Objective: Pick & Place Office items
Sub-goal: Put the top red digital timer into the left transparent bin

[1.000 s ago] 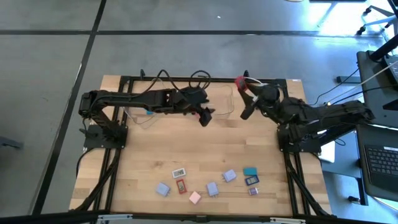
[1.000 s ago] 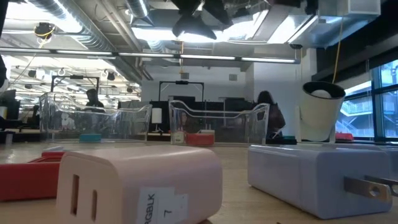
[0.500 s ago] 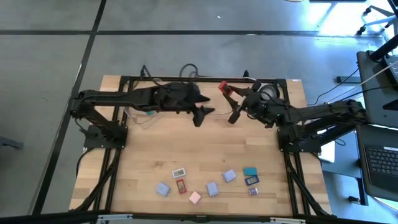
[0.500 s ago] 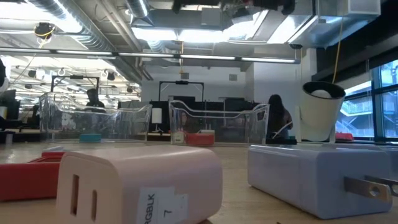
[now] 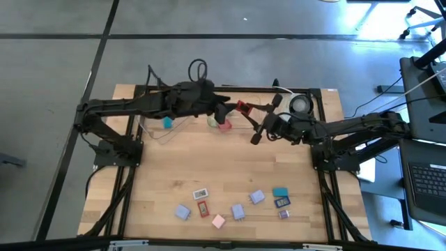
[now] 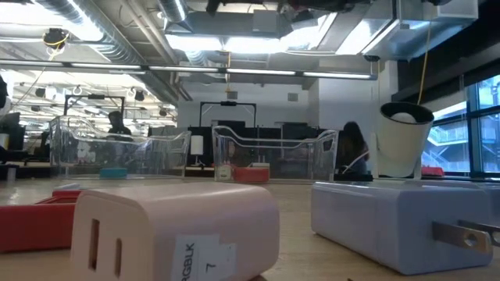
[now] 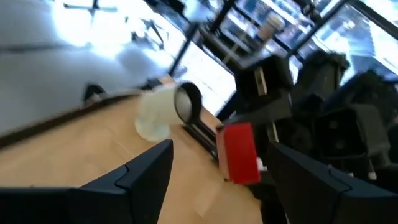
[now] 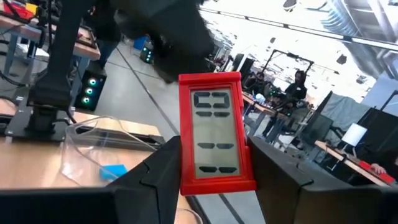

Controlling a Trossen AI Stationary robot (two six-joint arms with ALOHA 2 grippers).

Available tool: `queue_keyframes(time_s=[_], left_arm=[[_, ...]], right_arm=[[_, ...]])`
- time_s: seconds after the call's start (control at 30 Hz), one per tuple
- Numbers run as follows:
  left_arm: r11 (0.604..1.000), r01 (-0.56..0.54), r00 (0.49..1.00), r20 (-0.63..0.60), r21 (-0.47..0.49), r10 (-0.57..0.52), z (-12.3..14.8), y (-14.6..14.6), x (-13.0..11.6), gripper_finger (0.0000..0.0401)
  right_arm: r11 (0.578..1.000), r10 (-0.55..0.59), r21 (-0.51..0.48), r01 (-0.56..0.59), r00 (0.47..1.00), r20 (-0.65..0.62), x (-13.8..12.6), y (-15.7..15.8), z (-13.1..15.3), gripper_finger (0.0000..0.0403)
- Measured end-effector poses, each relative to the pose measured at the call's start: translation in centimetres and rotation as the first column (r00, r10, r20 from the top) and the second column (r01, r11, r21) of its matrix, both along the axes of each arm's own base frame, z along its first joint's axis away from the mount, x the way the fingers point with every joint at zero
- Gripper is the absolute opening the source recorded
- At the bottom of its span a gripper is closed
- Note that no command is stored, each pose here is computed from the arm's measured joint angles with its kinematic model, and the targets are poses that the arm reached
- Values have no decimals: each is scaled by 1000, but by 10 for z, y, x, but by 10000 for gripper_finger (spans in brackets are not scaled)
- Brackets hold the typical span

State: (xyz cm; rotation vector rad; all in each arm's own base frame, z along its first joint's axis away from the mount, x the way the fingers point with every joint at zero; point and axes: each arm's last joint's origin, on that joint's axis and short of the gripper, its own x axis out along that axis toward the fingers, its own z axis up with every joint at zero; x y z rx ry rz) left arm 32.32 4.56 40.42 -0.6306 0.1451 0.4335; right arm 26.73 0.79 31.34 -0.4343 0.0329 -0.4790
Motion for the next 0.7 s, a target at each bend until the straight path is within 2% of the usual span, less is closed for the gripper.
queue_keyframes(time_s=[0.23, 0.37, 0.7], left_arm=[[995, 77, 997, 2, -66, -77, -9, 3, 11, 257], [997, 65, 998, 3, -42, -65, -9, 4, 12, 257], [997, 42, 997, -63, -63, -46, -14, 3, 8, 238]], right_arm=[[998, -9, -55, 6, 999, -44, 14, 1, 11, 166], [998, -10, -70, 2, 993, -118, 25, 2, 9, 166], [989, -106, -116, 89, 983, -152, 28, 6, 8, 166]])
